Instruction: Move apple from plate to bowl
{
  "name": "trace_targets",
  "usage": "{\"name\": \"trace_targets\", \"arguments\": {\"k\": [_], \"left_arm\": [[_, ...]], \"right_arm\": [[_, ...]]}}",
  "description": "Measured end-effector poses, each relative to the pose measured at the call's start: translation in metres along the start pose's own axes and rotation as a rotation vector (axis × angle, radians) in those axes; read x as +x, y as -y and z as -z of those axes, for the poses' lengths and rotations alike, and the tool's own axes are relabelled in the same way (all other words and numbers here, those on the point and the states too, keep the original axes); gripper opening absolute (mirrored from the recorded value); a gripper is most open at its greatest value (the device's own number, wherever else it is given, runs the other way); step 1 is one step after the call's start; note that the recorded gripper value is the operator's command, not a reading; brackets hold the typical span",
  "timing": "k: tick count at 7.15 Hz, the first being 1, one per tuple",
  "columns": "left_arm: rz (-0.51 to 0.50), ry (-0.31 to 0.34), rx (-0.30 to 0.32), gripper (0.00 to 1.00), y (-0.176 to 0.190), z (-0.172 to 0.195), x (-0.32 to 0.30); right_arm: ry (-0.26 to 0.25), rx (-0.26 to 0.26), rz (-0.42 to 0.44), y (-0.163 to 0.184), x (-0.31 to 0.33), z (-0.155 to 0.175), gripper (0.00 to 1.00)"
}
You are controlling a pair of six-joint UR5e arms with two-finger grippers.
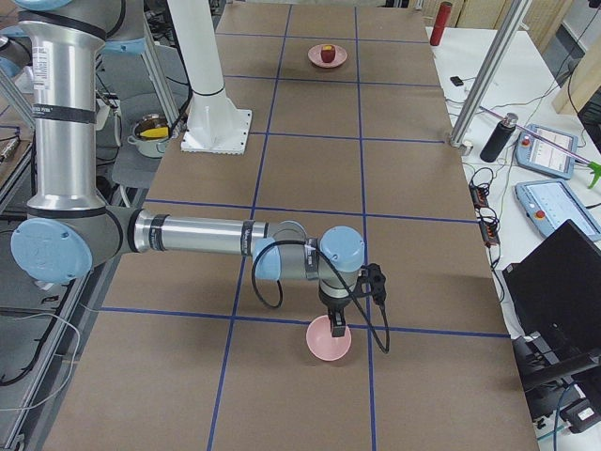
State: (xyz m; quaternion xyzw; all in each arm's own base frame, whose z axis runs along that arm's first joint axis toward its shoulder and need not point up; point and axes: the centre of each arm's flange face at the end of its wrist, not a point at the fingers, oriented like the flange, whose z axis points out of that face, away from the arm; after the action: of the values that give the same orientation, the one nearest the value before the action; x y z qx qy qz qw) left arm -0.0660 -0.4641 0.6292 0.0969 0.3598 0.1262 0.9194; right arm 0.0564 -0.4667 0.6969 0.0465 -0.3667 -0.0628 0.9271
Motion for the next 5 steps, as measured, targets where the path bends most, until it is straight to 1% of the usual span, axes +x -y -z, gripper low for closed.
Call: {"name": "trace_targets", "arguments": {"k": [1, 2, 5], "left_arm": [[0.0, 0.0, 0.0, 0.98, 0.0, 0.0, 0.0], [0.0, 0.0, -0.001, 0.98, -0.001, 0.0, 0.0], [0.002, 0.0, -0.003, 0.98, -0.001, -0.001, -0.001]], "right_arm": [[-0.002, 0.013, 0.013, -0.009, 0.024, -0.026, 0.99], [-0.002, 0.016, 0.013, -0.016, 0.038, -0.042, 0.98], [0.001, -0.007, -0.004, -0.023, 0.045, -0.062, 0.94]]}}
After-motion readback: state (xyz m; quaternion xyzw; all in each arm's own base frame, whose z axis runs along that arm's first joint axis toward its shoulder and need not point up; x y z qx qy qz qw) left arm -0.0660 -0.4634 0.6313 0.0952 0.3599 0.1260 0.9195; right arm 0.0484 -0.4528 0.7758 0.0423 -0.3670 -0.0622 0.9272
